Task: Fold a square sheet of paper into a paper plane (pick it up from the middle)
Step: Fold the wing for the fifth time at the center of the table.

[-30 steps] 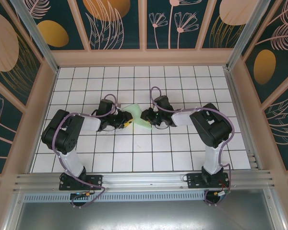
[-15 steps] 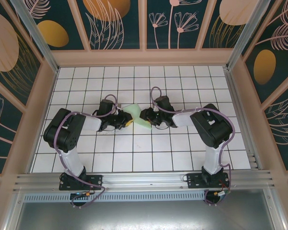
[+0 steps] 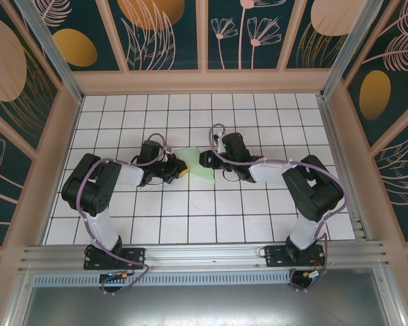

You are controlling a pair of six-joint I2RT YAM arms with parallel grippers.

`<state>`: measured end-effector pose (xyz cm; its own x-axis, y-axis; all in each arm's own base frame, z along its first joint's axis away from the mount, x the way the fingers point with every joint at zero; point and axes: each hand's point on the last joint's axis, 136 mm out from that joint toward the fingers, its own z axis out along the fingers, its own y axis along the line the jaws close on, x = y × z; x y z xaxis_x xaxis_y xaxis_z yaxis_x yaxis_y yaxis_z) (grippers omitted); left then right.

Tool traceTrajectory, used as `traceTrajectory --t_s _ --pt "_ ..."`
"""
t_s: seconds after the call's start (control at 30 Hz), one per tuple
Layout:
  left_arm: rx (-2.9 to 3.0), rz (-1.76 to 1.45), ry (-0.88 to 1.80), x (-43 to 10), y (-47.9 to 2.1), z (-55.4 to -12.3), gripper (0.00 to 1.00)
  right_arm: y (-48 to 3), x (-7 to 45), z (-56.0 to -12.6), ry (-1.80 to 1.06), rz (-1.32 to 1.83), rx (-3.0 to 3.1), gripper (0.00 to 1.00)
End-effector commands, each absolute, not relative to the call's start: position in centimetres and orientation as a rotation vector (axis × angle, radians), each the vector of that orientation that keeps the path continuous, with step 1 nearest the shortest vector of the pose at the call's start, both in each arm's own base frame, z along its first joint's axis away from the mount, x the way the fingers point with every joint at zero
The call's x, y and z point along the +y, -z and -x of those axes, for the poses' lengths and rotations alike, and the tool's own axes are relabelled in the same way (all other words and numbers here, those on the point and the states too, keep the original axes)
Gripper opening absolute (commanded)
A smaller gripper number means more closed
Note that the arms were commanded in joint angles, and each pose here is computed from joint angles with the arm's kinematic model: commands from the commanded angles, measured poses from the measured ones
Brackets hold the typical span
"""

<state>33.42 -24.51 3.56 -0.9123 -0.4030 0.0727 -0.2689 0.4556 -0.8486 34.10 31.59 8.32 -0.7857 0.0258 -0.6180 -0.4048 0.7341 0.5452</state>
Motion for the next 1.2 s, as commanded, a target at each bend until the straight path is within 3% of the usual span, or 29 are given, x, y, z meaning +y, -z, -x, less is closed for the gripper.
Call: traceTrajectory --t_s 0.0,0.27,0.63,1.17 --pt "2.523 0.572 1.497 -25.1 -5.3 -33.7 0.01 -7.9 30.7 -33.5 -0.619 0.55 2.22 0.48" --pt "2.507 0.596 1.511 -25.2 -6.1 -34.0 0.01 -6.9 33.1 -30.8 -0.341 0.887 2.019 0.51" --pt "2.506 0.597 1.519 -25.4 -7.0 -34.3 0.01 -3.9 33.3 -30.3 -0.165 1.021 1.918 0.44" --pt "2.52 0.61 1.515 -25.4 -6.9 -34.3 0.0 -3.8 33.5 -31.7 -0.065 1.064 1.81 0.37"
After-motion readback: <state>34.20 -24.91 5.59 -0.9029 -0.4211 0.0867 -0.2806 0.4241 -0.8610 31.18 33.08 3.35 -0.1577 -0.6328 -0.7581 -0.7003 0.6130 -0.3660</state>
